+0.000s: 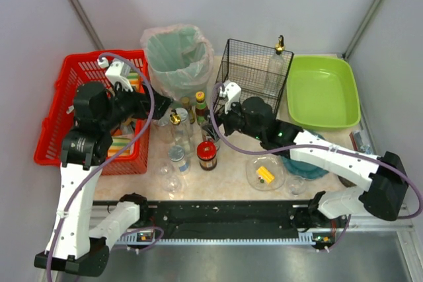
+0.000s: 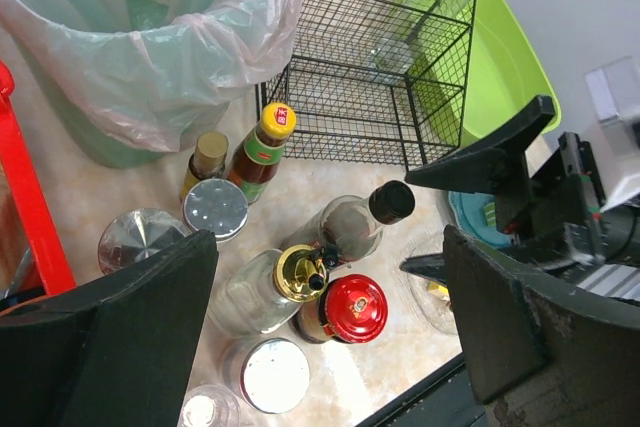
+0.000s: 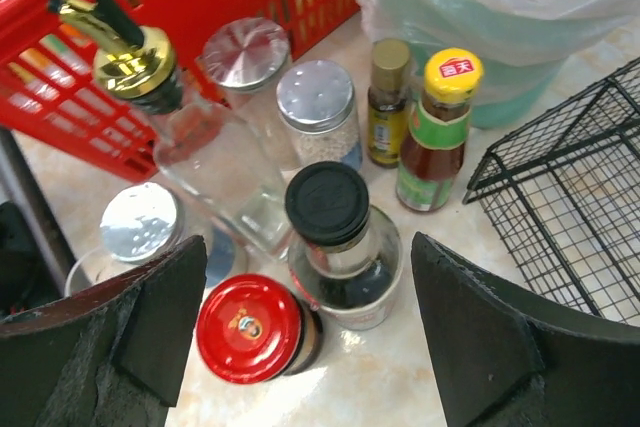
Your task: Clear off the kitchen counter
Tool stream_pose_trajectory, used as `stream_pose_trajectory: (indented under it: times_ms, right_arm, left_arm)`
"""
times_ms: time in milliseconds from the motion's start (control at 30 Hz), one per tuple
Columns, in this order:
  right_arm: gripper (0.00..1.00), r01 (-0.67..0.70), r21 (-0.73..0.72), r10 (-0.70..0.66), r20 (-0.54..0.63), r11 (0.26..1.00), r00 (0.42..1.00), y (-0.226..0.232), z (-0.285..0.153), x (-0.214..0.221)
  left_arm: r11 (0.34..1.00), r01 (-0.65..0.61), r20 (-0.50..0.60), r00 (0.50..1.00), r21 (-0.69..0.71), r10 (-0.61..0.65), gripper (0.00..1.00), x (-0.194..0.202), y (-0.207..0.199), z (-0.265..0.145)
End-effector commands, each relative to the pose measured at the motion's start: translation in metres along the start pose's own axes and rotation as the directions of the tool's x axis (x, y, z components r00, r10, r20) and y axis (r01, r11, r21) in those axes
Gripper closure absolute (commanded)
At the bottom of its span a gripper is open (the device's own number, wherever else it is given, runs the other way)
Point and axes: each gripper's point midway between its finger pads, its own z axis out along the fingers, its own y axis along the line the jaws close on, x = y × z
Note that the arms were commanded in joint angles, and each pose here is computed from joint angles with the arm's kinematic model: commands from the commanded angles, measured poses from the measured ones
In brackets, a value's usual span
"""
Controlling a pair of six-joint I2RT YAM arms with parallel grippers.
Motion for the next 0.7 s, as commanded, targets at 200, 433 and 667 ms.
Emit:
stream_pose_trajectory:
  times_ms: [200,433,667]
  right_arm:
    - [0.33,-0.002,0.134,-0.012,0.104,0.991,0.995,-0.007,0.034,-0.007]
    - [0.44,-0.041,0.167,0.024,0.1,0.985,0.995,-0.011,0.051,0.009]
    - [0.73,-0.047,0.221,0.026,0.098,0.974,0.995,-0.019,0.055,0.019]
  left_arm:
    - [0.998,-0.041,0.05,0.998,0.04,0.039,0.04,-0.01,-0.009,-0.003]
    - [0.999,-0.035,0.039,0.999,0.035,0.034,0.04,-0.007,-0.006,-0.001]
    - [0.999,-0.036,0.037,0.999,0.035,0.034,0.04,-0.007,-0.006,0.0]
